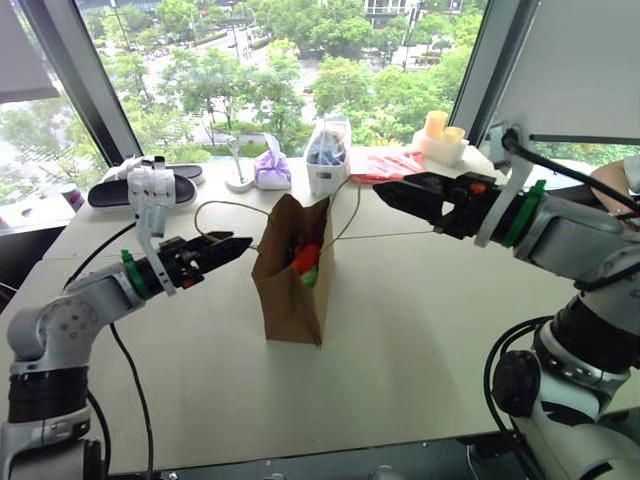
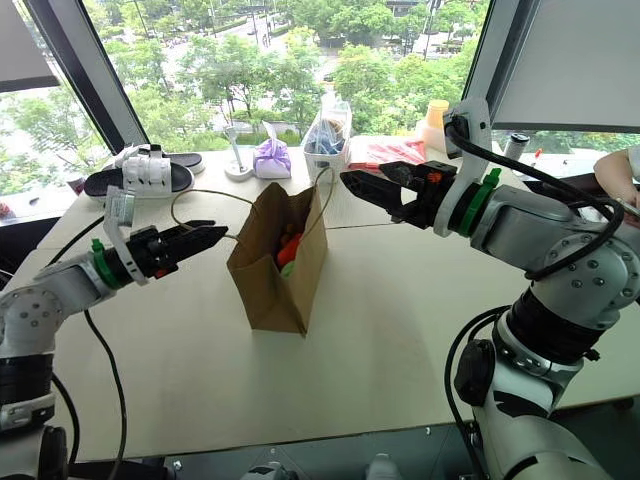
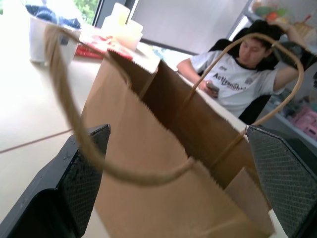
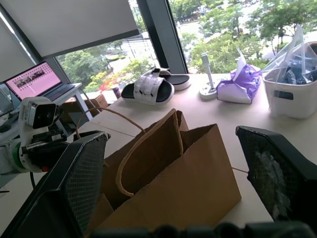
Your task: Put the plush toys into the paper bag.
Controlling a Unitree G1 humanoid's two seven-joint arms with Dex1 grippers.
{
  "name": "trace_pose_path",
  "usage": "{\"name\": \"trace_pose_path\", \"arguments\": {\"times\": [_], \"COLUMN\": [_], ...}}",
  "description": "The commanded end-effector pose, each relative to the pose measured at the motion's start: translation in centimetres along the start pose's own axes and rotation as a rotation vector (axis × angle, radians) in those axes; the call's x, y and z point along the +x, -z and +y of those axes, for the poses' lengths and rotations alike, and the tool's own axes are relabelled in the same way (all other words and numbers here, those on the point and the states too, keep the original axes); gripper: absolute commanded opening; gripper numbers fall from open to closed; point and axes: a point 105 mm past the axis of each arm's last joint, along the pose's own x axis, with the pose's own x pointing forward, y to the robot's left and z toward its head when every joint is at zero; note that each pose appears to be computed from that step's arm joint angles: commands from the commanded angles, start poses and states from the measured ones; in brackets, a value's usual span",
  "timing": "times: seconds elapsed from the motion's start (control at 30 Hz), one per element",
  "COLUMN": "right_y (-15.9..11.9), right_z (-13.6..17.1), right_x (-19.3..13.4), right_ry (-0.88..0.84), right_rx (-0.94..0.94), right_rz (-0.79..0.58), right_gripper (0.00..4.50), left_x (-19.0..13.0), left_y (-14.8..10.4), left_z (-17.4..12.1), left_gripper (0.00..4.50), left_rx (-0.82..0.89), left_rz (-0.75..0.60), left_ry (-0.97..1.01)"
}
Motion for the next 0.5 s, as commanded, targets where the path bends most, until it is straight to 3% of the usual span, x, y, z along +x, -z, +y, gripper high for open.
{"name": "trace_pose_path", "arguments": {"times": [0.03, 0.2, 0.4, 0.5], "right_y": [-0.6, 0.7, 7.7, 9.9], "right_z": [0.5, 0.6, -0.5, -1.4], "right_x": [-0.5, -1.6, -3.4, -2.8], "right_ry": [-0.013, -0.020, 0.033, 0.049], "right_rx": [-0.036, -0.053, -0.135, -0.124], "right_rz": [-0.035, -0.005, 0.188, 0.187], "right_gripper": [4.50, 4.50, 4.50, 3.67], "left_x": [-0.9, -1.4, -0.1, 0.4], "left_y": [-0.6, 0.0, 3.1, 4.0], "left_z": [-1.3, -2.3, -3.7, -4.2], "left_gripper": [4.47, 4.47, 4.47, 4.50], "left_rx": [0.078, 0.085, 0.115, 0.125], "left_rz": [0.016, 0.034, 0.094, 0.116], "left_ry": [0.028, 0.051, 0.092, 0.114]}}
